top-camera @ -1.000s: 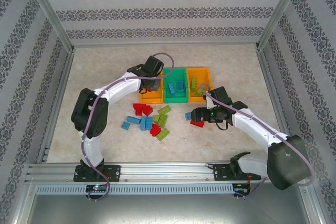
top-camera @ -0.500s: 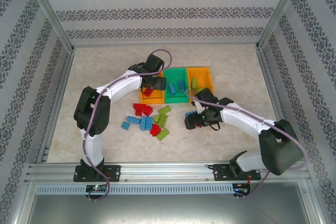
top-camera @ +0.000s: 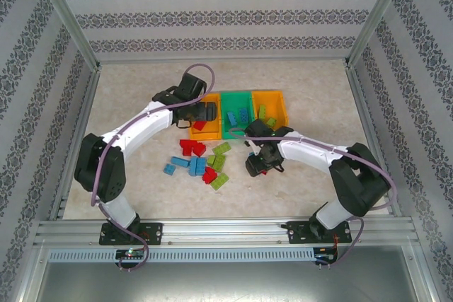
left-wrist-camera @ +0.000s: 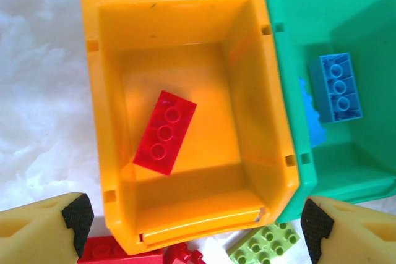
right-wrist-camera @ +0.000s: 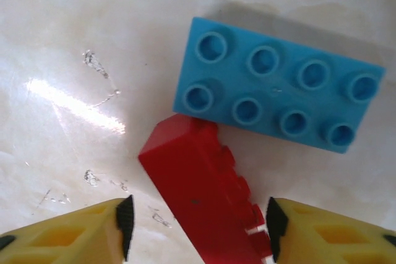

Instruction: Sort the legos into containers by color

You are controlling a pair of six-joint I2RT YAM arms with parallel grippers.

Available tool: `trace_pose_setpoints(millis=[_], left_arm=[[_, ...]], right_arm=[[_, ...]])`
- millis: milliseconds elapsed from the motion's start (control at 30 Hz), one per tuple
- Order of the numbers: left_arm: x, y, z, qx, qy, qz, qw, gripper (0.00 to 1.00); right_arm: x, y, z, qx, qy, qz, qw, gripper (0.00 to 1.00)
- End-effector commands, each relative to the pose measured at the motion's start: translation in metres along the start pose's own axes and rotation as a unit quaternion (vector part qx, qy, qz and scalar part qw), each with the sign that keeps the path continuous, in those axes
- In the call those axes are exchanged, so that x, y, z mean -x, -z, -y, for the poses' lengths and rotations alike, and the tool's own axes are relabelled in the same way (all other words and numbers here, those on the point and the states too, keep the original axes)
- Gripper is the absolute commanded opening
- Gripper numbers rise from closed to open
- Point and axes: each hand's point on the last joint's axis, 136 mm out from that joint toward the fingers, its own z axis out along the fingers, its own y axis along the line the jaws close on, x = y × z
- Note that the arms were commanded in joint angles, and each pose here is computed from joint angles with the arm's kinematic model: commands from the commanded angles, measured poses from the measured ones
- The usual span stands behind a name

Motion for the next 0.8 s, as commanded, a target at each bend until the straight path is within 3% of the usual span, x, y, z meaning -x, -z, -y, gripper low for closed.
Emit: trace_pose_setpoints(millis=[0,233,533,767], left_arm=[[0.0,0.01,-0.012,0.008,0.016,0.01,1.0,0.89],[-0.005,0.013,-0.02,0.011,0.023,0.01,1.0,0.89],[-0.011,0.03,-0.032,0.021,0.026,0.031,0.999,0.9],[-0.013,0.049,-0.052,0.041,0.039,0.063,0.996,0.95]], right_arm=[[-0.004,0.002,-0.005,-0.007,0.014,-0.018,1.0,0.55],[-0.001,-0.002,0.001,-0.037,0.012,-0.016,0.999,0.51],[-0.001,-0.014,0.008,-0.061,-0.009,-0.045,0.997,0.34],[0.014,0.01,-0.008,-0.017,-0.012,-0.001,1.0,0.17]])
